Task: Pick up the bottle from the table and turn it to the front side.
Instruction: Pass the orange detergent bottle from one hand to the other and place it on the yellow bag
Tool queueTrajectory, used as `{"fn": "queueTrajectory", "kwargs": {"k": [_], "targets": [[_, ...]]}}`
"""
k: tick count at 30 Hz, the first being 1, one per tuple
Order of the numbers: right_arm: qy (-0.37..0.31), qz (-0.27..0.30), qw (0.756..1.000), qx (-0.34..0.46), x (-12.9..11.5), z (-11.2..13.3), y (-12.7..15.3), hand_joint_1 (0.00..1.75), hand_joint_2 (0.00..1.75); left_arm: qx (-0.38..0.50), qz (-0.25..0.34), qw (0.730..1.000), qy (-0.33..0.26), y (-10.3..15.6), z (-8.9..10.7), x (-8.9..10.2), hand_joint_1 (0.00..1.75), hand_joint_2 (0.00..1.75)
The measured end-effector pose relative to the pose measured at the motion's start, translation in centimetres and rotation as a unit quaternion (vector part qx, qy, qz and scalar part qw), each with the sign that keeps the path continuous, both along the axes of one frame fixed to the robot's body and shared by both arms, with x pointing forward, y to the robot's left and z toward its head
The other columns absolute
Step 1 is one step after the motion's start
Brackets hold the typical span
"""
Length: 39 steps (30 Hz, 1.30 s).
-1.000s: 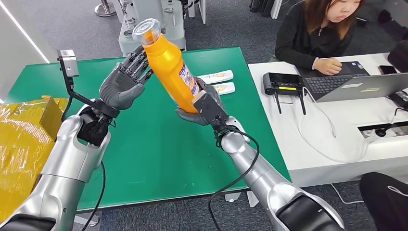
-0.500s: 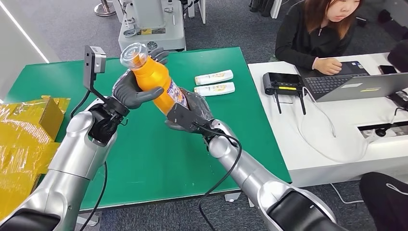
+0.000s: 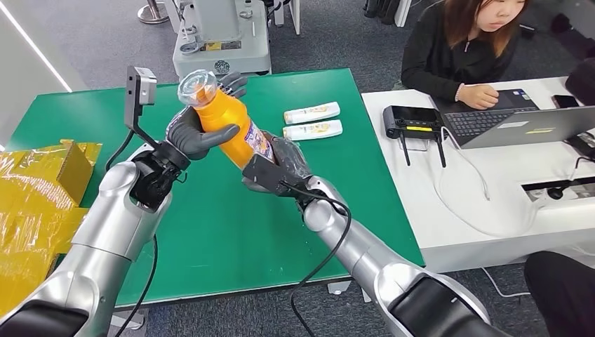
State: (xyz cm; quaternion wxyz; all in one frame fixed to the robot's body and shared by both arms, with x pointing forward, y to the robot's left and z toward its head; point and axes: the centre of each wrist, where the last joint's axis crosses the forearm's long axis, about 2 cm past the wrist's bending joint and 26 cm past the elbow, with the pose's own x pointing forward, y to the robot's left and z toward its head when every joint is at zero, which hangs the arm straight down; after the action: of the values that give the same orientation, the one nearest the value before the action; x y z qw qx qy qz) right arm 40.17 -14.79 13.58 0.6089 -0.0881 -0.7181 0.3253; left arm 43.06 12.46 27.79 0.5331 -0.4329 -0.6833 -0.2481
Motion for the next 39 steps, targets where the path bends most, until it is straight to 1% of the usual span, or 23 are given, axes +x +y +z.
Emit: {"fn": "queueTrajectory", "kwargs": {"k": [3, 8, 16, 20, 23, 27, 33, 35, 37, 39], "targets": [[-0.004, -0.010, 0.999, 0.042, 0.1, 0.1, -0.3, 1.75, 1.75, -0.005, -0.003, 1.000, -0.003, -0.1, 0.0, 0.0, 1.75, 1.75], [-0.014, -0.032, 0.993, 0.112, 0.4, 0.5, -1.2, 1.75, 1.75, -0.016, -0.007, 1.000, -0.011, -0.7, 0.8, 0.0, 1.75, 1.75], [-0.033, -0.066, 0.981, 0.179, 0.2, 0.1, -3.3, 1.75, 1.75, -0.041, -0.018, 0.999, -0.006, -2.0, 1.7, -0.4, 1.75, 1.75], [-0.041, -0.075, 0.978, 0.193, 0.1, -0.1, -4.0, 0.02, 1.75, -0.042, -0.023, 0.999, -0.007, -2.5, 1.8, -0.5, 1.75, 1.75], [-0.044, -0.086, 0.974, 0.203, 0.1, -0.1, -4.7, 0.00, 1.75, -0.042, -0.017, 0.999, -0.020, -2.5, 1.8, -0.5, 1.75, 1.75], [-0.056, -0.091, 0.972, 0.208, -0.2, 0.0, -5.5, 0.00, 1.75, -0.021, 0.020, 0.998, -0.059, -2.6, 1.5, -0.5, 1.75, 1.75], [-0.071, -0.083, 0.973, 0.205, -1.2, -0.2, -5.7, 0.00, 1.75, -0.009, 0.034, 0.998, -0.059, -2.3, 0.8, -0.3, 1.75, 1.75], [-0.081, -0.080, 0.973, 0.199, -1.4, -0.1, -5.8, 0.00, 1.75, 0.002, 0.053, 0.996, -0.068, -1.9, 0.6, -0.1, 1.75, 1.75], [-0.094, -0.077, 0.974, 0.190, -1.8, 0.1, -5.8, 0.00, 1.75, 0.018, 0.086, 0.993, -0.081, -1.0, 0.5, 0.5, 1.75, 1.75], [-0.106, -0.074, 0.974, 0.187, -2.1, 0.2, -6.0, 0.00, 1.75, 0.026, 0.118, 0.989, -0.085, 0.6, 0.7, 1.3, 1.75, 1.75]]}}
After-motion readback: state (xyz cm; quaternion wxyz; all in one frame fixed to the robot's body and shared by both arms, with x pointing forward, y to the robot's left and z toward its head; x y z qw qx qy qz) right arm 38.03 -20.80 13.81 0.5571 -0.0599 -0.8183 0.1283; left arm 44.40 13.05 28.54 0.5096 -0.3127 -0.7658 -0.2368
